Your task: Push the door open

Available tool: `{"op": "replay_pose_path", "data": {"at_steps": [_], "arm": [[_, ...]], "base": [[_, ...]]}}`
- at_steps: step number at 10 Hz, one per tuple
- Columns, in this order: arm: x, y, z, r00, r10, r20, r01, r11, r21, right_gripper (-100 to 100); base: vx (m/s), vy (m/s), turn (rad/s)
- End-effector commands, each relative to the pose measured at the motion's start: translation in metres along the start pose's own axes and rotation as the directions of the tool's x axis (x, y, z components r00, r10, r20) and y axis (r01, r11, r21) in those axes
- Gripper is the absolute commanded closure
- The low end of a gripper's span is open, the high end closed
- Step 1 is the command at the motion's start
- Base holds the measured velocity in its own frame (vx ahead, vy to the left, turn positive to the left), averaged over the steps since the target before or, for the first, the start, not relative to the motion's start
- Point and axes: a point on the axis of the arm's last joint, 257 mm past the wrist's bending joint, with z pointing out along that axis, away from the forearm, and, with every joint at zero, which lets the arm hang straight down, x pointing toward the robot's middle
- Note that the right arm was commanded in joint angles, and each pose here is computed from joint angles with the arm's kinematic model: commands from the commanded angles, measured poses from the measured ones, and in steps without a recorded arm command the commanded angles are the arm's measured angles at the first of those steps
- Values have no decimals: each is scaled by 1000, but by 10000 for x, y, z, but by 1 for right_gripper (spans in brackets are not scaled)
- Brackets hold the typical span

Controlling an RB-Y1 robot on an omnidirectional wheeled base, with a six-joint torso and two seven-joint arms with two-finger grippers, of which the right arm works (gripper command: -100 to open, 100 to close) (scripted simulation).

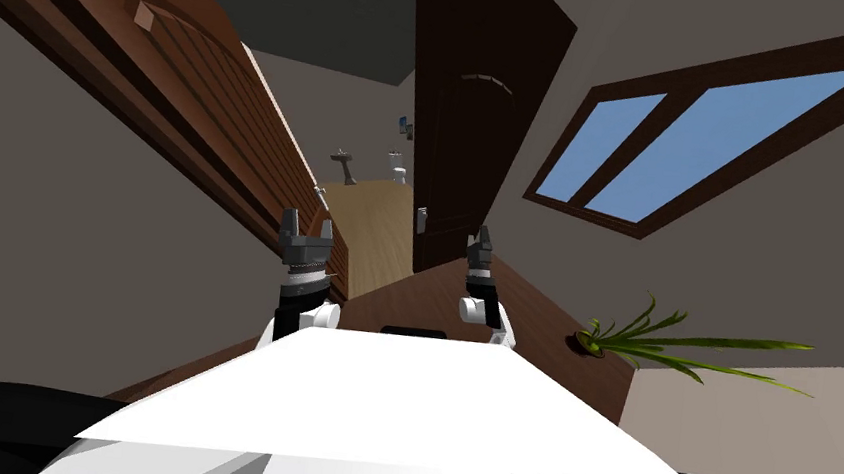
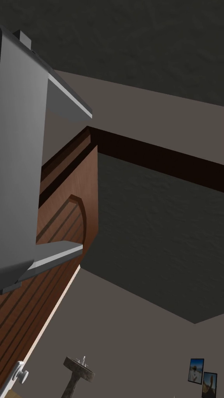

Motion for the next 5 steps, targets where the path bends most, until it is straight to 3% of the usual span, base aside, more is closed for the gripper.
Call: {"op": "replay_pose_path", "data": {"at_steps": [1, 2, 3, 4, 5], "arm": [[32, -142, 5, 1000, 5, -8, -5, 1000, 22, -100], [94, -199, 63, 1000, 14, -22, -13, 1000, 23, -100], [97, -299, 30, 1000, 14, -22, -13, 999, 45, -100], [162, -358, 90, 999, 23, -36, -22, 999, 47, -100], [165, -459, 54, 999, 23, -37, -21, 997, 69, -100]], "base": [[40, -36, 27], [57, -37, 47], [40, -33, 29], [46, -43, 51], [44, -40, 35]]}}
